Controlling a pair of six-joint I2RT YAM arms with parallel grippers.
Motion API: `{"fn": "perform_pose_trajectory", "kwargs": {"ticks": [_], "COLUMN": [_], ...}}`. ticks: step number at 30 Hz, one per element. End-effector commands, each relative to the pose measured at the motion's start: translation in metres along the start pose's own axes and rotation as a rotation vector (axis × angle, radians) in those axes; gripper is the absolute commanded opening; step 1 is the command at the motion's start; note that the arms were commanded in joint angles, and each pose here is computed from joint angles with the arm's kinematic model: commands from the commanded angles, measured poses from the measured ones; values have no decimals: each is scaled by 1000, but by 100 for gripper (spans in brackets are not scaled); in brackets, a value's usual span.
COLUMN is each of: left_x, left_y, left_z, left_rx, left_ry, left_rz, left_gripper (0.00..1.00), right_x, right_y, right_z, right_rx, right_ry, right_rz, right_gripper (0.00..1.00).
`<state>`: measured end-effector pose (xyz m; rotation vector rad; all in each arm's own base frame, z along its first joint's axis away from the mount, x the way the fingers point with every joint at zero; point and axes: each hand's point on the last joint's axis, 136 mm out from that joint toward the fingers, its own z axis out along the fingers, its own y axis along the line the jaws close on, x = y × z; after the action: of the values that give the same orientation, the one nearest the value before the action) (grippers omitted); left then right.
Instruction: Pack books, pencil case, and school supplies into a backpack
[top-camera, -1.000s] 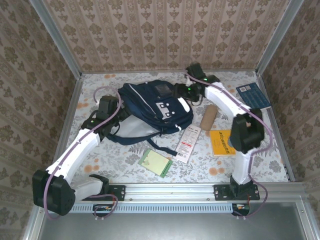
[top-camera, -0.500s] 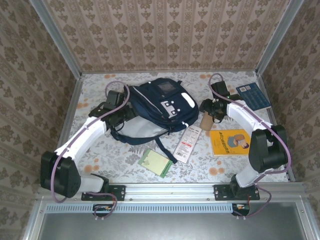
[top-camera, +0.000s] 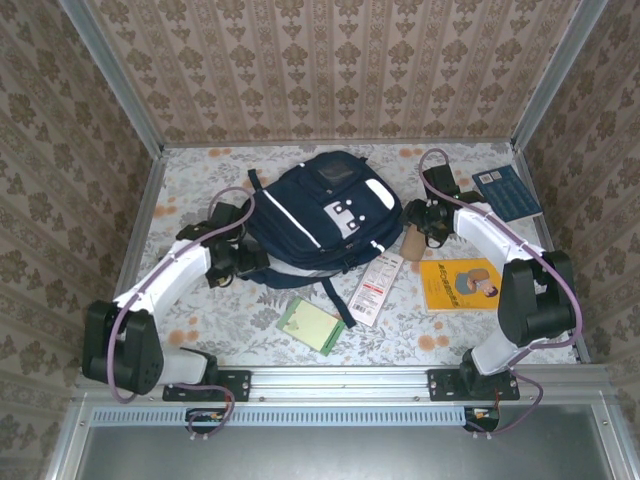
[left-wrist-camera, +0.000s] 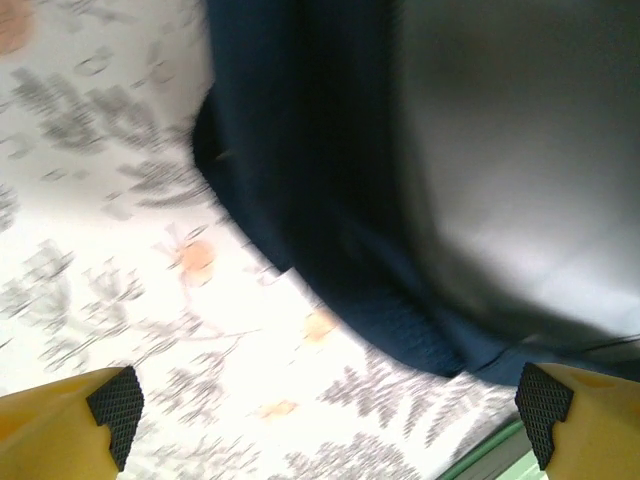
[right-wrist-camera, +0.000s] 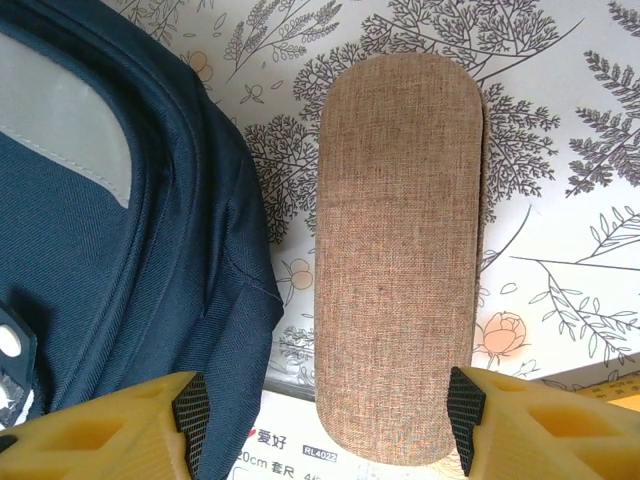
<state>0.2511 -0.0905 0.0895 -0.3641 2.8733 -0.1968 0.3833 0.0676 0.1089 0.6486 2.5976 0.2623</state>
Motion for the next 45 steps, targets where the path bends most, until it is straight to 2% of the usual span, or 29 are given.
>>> {"fn": "perform_pose_trajectory", "kwargs": {"ticks": [1,6,8,14,21,28,34,40,45], "left_x": [10,9,3,-20,-42,-36,-30,-29,-21], "left_y": [26,41,40,-10,-72,-123,-139,-150,-174], "left_z": [-18,-29,-36,-62,-78,-74,-67,-70,-66], "left_rx": [-91,-158,-146,82,244,297,302,326,390], "left_ry": [-3,-21,-51,-179,-290,-262,-231,-239,-217], "left_rz": [57,52,45,64,140,232,270,300,347], "left_gripper": [100,100,100,100,100,99,99,99,97], "right_x": [-4,2,3,8,22,40,62,103,133], "right_y": [-5,-9,-12,-44,-86,-71,-65,-54,-35], "right_z": [-10,-10,-11,-14,0,27,40,39,23], "right_rx": [20,21,36,132,172,57,39,10,-25], "right_ry": [-48,-43,-46,-65,-21,61,142,204,228], "right_rz": [23,34,33,52,164,142,126,91,20], "right_gripper": [67,67,67,68,68,65,62,62,61]}}
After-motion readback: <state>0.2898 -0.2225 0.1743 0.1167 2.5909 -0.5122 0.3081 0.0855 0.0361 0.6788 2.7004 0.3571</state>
